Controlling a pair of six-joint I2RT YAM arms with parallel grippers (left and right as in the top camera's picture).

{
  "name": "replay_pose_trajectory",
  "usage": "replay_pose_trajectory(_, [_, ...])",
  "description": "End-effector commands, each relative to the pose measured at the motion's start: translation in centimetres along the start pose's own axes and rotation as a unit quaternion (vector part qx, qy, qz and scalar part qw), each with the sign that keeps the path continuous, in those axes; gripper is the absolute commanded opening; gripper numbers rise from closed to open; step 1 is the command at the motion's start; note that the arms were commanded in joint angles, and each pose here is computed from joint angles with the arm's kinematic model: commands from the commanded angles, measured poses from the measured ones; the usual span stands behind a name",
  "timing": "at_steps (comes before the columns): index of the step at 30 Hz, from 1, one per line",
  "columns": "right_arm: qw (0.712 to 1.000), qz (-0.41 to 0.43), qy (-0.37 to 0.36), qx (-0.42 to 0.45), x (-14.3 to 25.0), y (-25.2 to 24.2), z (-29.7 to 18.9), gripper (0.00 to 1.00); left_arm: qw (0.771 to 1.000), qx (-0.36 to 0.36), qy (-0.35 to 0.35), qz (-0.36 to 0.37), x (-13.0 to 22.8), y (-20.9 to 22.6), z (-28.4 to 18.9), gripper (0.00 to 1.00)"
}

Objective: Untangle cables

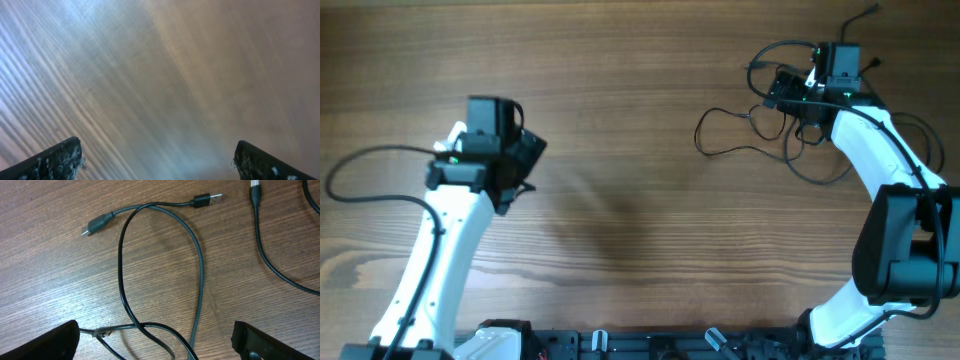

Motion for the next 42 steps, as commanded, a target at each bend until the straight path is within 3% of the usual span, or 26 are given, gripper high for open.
replay_pose_trajectory(1, [1.0,-0.005,0.002,0.011,0.3,-0.2,0.6,1.0,1.0,0.004,-0.014,0.015,2.2,2.0,3.3,1.0])
replay_pose_trajectory(6, [1.0,-0.005,0.002,0.011,0.3,-0.2,0.6,1.0,0.991,0.079,-0.092,0.057,2.3,1.6,5.9,1.0])
replay_pose_trajectory(11, [1.0,-0.006,0.002,0.011,0.3,-0.2,0.6,1.0,0.957,0.134,-0.191,0.171,1.7,0.9,6.0,1.0])
replay_pose_trajectory(16, [1.0,-0.006,0.002,0.011,0.3,-0.2,0.6,1.0,0.932,0.139,-0.207,0.263,2.9,2.0,6.5,1.0])
replay_pose_trajectory(23, [1.0,-0.005,0.002,0.011,0.3,-0.2,0.6,1.0,0.943,0.132,-0.18,0.246,5.7,6.1,8.1,1.0])
replay_pose_trajectory(27, [1.0,-0.005,0.002,0.011,0.3,-0.2,0.6,1.0,0.937,0.149,-0.206,0.239,6.6,7.0,7.8,1.0])
replay_pose_trajectory(39, [1.0,-0.006,0.002,0.011,0.3,-0.2,0.6,1.0,0.944,0.126,-0.19,0.239,7.8,9.1,6.5,1.0])
replay_pose_trajectory(40, [1.0,-0.005,0.002,0.011,0.3,-0.2,0.6,1.0,0.942,0.128,-0.195,0.242,7.9,9.1,6.2,1.0])
replay_pose_trajectory(42, [1.0,-0.006,0.002,0.011,0.3,-0.2,0.6,1.0,0.916,0.155,-0.245,0.279,6.8,7.8,4.3,1.0])
Point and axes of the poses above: each gripper's point midway between its finger pads, its own z axis out along the fingers, its own y axis along the line the jaws close on, x = y × z, the point moved 2 cm from there along -z, back along the fingers, and after that the axes turned 12 degrees about z, right-handed, at the moved point
